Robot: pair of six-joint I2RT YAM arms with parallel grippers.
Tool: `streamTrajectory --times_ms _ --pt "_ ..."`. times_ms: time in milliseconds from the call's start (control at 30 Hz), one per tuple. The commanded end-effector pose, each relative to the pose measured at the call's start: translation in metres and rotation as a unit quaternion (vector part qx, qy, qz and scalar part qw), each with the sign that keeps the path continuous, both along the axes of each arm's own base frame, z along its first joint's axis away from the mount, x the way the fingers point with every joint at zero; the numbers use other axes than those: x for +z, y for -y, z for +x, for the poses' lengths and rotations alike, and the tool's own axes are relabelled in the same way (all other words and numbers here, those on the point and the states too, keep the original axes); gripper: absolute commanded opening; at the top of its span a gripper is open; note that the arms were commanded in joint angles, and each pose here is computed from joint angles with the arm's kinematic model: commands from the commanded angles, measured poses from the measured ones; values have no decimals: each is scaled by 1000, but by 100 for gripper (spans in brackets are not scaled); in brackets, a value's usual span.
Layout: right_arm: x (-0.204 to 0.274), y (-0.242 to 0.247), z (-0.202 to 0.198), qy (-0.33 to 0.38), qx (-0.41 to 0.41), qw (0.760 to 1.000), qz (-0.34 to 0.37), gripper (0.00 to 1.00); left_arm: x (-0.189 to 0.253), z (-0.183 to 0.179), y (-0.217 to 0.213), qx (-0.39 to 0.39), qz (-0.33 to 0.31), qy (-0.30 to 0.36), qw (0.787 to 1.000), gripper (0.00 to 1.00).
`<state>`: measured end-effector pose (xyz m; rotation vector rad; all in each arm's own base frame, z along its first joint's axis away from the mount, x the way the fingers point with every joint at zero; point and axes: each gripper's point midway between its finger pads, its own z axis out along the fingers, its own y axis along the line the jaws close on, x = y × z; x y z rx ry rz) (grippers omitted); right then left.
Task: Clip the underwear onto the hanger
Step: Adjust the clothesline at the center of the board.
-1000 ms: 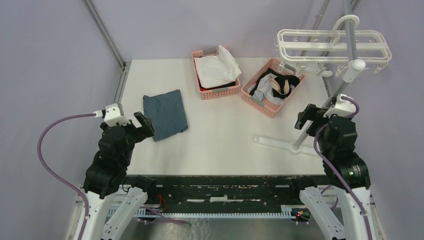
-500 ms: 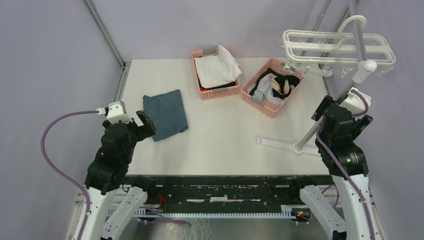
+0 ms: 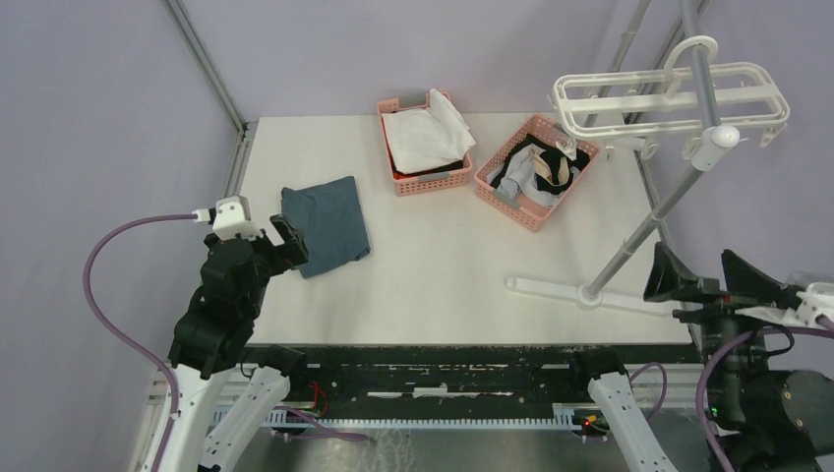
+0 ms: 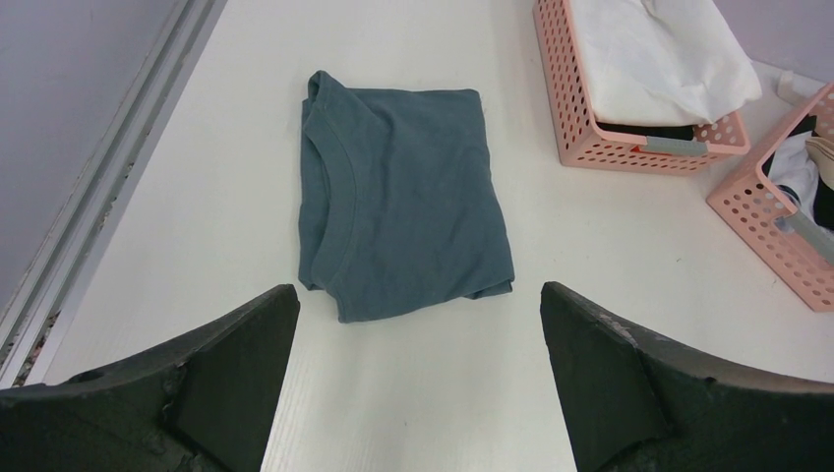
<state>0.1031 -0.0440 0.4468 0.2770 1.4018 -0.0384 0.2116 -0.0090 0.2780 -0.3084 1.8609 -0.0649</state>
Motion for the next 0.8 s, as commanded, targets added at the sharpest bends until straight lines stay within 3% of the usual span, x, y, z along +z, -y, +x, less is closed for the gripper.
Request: streamTrajectory --times_ms 0,133,267,500,600,767 --pt "-13 -99 -3 -38 285 954 -90 100 11 9 7 -15 -8 21 1000 99" --pt "-43 -146 12 -104 413 902 -68 100 14 8 6 -12 -9 26 1000 99" --pt "-63 -156 51 -121 415 902 -14 100 13 6 5 -10 -9 27 1000 99" --pt "-108 -87 125 -157 180 971 16 100 14 7 8 -18 -16 26 999 99" --pt "-126 -45 133 -178 59 982 9 100 13 7 8 -17 -14 24 999 99" --pt "-135 0 129 -204 -72 976 -10 100 11 8 10 -22 -11 17 1000 99"
